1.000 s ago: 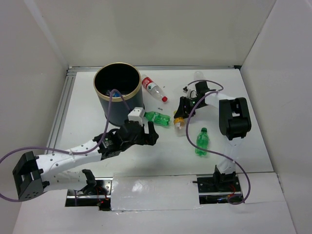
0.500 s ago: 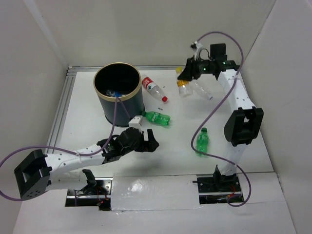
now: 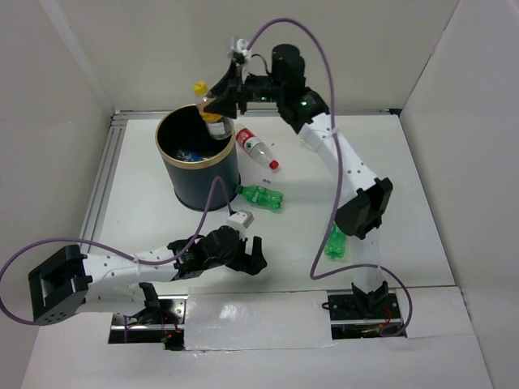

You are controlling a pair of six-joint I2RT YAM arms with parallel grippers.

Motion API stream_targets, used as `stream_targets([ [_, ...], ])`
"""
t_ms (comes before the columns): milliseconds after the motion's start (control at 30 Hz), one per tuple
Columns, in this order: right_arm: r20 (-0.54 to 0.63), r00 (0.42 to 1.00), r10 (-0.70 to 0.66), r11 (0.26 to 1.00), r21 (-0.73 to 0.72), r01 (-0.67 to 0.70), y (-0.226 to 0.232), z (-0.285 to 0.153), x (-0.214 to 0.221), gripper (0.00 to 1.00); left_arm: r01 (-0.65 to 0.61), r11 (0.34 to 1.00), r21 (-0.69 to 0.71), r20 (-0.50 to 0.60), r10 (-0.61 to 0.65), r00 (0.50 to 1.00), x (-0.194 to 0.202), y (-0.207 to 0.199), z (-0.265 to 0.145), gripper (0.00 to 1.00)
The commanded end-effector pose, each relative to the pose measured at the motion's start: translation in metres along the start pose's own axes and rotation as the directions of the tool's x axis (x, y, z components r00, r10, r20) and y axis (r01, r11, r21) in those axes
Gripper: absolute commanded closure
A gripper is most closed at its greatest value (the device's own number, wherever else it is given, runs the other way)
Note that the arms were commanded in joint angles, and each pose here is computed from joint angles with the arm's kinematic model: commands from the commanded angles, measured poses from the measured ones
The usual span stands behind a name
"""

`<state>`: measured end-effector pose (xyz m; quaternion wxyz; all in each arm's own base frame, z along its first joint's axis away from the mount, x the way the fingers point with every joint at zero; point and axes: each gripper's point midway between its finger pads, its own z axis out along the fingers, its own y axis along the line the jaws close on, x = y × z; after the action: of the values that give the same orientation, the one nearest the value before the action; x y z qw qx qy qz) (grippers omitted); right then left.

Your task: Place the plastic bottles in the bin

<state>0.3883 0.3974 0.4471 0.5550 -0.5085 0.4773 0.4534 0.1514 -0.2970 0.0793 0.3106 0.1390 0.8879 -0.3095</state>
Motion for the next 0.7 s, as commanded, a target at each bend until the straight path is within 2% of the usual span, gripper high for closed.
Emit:
stream_targets([
  [0,0.013,0.999,0.046,0.997,0.054,-0.047,-0.019,0.026,0.024,0.7,0.001,1.0,0.018,0.06,-0.002,0.998,-0.008,-0.003,-0.01,0.01],
  [33,0.004,0.998,0.07,0.995,0.067,-0.07,-0.023,0.028,0.033,0.48,-0.003,0.999,0.032,0.065,0.001,0.998,-0.009,-0.007,-0.012,0.01],
  [67,-0.012,0.996,0.092,0.992,0.085,-0.09,-0.031,0.032,0.05,0.34,-0.003,1.0,0.018,0.067,0.002,0.998,-0.007,-0.002,-0.014,0.01],
  [100,-0.005,0.996,0.091,0.991,0.099,-0.091,-0.033,0.032,0.045,0.21,-0.001,1.0,0.031,0.083,-0.001,0.997,-0.012,-0.006,-0.018,0.01],
  [167,-0.003,0.998,0.069,0.988,0.137,-0.068,-0.042,0.032,0.044,0.05,-0.001,1.0,0.024,0.089,-0.002,0.996,-0.011,-0.002,-0.019,0.01],
  [233,-0.007,0.999,0.032,0.98,0.197,-0.03,-0.058,0.018,0.039,0.02,-0.007,1.0,0.024,0.078,0.005,0.997,-0.007,-0.003,-0.019,0.01],
  [300,-0.021,1.0,-0.014,0.964,0.264,0.019,-0.078,-0.016,0.023,0.0,-0.008,1.0,0.012,0.077,0.007,0.997,-0.006,0.0,-0.019,0.01],
  [333,-0.056,0.996,-0.074,0.95,0.299,0.088,-0.091,-0.032,0.023,0.0,0.002,1.0,0.013,0.078,-0.003,0.997,-0.005,0.001,-0.02,0.01],
  [400,-0.186,0.98,-0.065,0.92,0.37,0.131,-0.118,-0.082,0.053,0.0,-0.004,1.0,0.019,0.074,0.003,0.997,-0.001,0.0,-0.022,0.01],
  [433,-0.284,0.945,-0.16,0.896,0.36,0.26,-0.129,-0.103,0.066,0.0,0.01,1.0,0.02,0.09,-0.012,0.996,-0.005,0.0,-0.023,0.01],
  [500,-0.485,0.868,-0.106,0.881,0.358,0.308,-0.142,-0.159,0.127,0.0,0.02,1.0,0.011,0.092,-0.02,0.996,-0.002,0.004,-0.024,0.01],
  [533,-0.583,0.794,-0.173,0.859,0.305,0.412,-0.148,-0.179,0.141,0.0,0.021,1.0,0.02,0.102,-0.023,0.994,-0.005,0.002,-0.027,0.01],
  [567,-0.673,0.731,-0.114,0.854,0.31,0.419,-0.153,-0.204,0.173,0.0,0.02,1.0,0.014,0.096,-0.022,0.995,-0.003,0.004,-0.027,0.01],
  [600,-0.719,0.691,-0.077,0.848,0.317,0.425,-0.157,-0.231,0.189,0.0,0.02,1.0,0.015,0.097,-0.022,0.995,-0.001,0.005,-0.028,0.01],
  [667,-0.764,0.645,0.002,0.859,0.331,0.391,-0.158,-0.261,0.218,0.0,0.02,1.0,0.015,0.097,-0.022,0.995,-0.001,0.006,-0.028,0.01],
])
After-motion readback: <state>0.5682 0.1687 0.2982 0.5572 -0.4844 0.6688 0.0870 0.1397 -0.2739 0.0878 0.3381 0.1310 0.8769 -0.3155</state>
